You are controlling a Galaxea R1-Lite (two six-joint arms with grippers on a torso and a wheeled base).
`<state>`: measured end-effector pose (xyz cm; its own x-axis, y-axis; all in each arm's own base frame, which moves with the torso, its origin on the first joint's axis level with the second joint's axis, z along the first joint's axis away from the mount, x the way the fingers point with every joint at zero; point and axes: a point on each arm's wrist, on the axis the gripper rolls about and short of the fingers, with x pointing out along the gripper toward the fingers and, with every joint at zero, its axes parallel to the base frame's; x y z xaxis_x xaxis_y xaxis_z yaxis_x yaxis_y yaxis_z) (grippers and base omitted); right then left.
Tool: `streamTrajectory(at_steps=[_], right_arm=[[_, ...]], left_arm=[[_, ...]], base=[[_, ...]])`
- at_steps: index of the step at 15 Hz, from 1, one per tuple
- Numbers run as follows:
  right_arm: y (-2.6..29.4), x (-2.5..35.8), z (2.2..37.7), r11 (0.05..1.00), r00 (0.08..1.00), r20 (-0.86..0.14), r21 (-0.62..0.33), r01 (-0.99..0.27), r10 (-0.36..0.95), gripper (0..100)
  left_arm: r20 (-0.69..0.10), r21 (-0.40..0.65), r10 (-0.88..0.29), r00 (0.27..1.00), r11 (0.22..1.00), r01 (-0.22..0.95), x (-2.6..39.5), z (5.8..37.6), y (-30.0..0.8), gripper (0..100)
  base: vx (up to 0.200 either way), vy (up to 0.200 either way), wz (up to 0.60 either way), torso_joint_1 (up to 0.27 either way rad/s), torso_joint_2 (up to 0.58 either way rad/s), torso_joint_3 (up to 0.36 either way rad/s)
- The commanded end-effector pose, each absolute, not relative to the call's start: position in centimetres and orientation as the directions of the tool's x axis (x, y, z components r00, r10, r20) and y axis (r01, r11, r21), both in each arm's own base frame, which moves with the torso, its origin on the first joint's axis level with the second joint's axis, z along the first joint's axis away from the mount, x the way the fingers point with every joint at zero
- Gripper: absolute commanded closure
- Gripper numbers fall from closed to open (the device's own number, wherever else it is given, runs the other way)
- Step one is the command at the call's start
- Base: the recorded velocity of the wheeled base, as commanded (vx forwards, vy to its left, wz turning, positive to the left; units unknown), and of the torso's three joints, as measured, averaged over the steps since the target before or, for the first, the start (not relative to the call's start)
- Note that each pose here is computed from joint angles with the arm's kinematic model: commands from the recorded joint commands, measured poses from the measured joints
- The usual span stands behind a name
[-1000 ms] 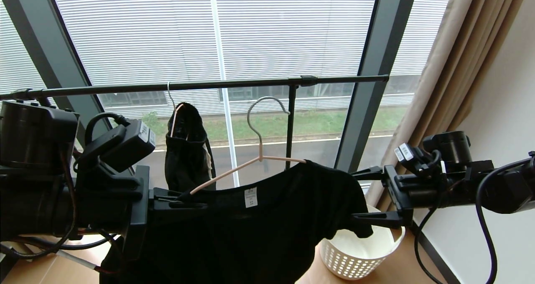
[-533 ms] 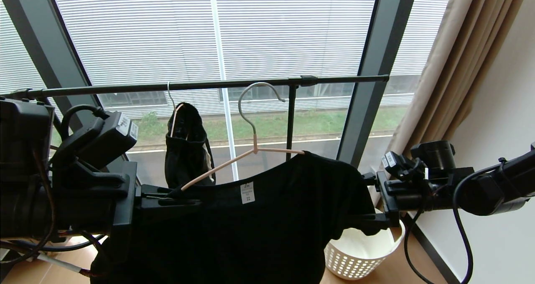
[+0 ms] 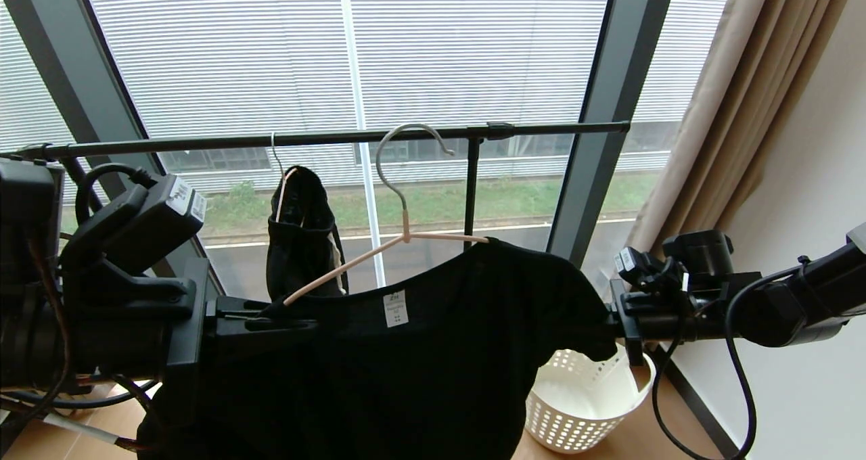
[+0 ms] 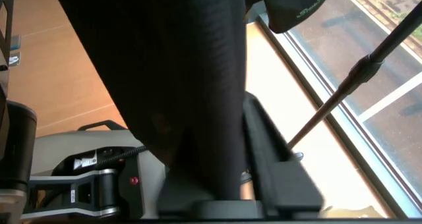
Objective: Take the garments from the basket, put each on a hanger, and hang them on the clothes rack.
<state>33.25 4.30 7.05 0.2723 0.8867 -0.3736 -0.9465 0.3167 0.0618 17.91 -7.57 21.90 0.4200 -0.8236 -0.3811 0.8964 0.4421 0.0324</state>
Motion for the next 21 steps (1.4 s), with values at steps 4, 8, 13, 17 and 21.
streamTrajectory(at_steps=[4,8,13,17,21], right_arm=[[1.9,34.0,7.3,0.382,0.34,-0.367,0.046,-0.923,0.866,100],[1.9,34.3,6.7,0.383,0.336,-0.374,0.058,-0.922,0.865,100],[2.1,34.0,6.5,0.378,0.329,-0.376,0.065,-0.923,0.867,100],[2.2,33.7,7.9,0.381,0.342,-0.367,0.035,-0.924,0.865,0],[5.7,31.7,12.3,0.448,0.4,-0.399,0.032,-0.893,0.825,0]], left_arm=[[-0.385,0.028,-0.799,0.461,0.489,0.872,17.6,21.5,-6.4,100],[-0.383,0.03,-0.784,0.488,0.517,0.855,17.4,21.4,-5.7,100],[-0.394,0.017,-0.78,0.487,0.523,0.852,17.4,21.0,-5.6,100],[-0.408,-0.035,-0.753,0.516,0.577,0.816,18.5,20.8,-4.9,100],[-0.444,-0.114,-0.695,0.566,0.67,0.733,22.2,20.9,-4.9,100]], base=[[0.0,0.0,0.0,0.0,0.0,0.0],[0.0,0.0,0.0,0.0,0.0,0.0],[0.0,0.0,0.0,0.0,0.0,0.0],[0.0,0.0,0.0,0.0,0.0,0.0],[0.0,0.0,0.0,0.0,0.0,0.0]])
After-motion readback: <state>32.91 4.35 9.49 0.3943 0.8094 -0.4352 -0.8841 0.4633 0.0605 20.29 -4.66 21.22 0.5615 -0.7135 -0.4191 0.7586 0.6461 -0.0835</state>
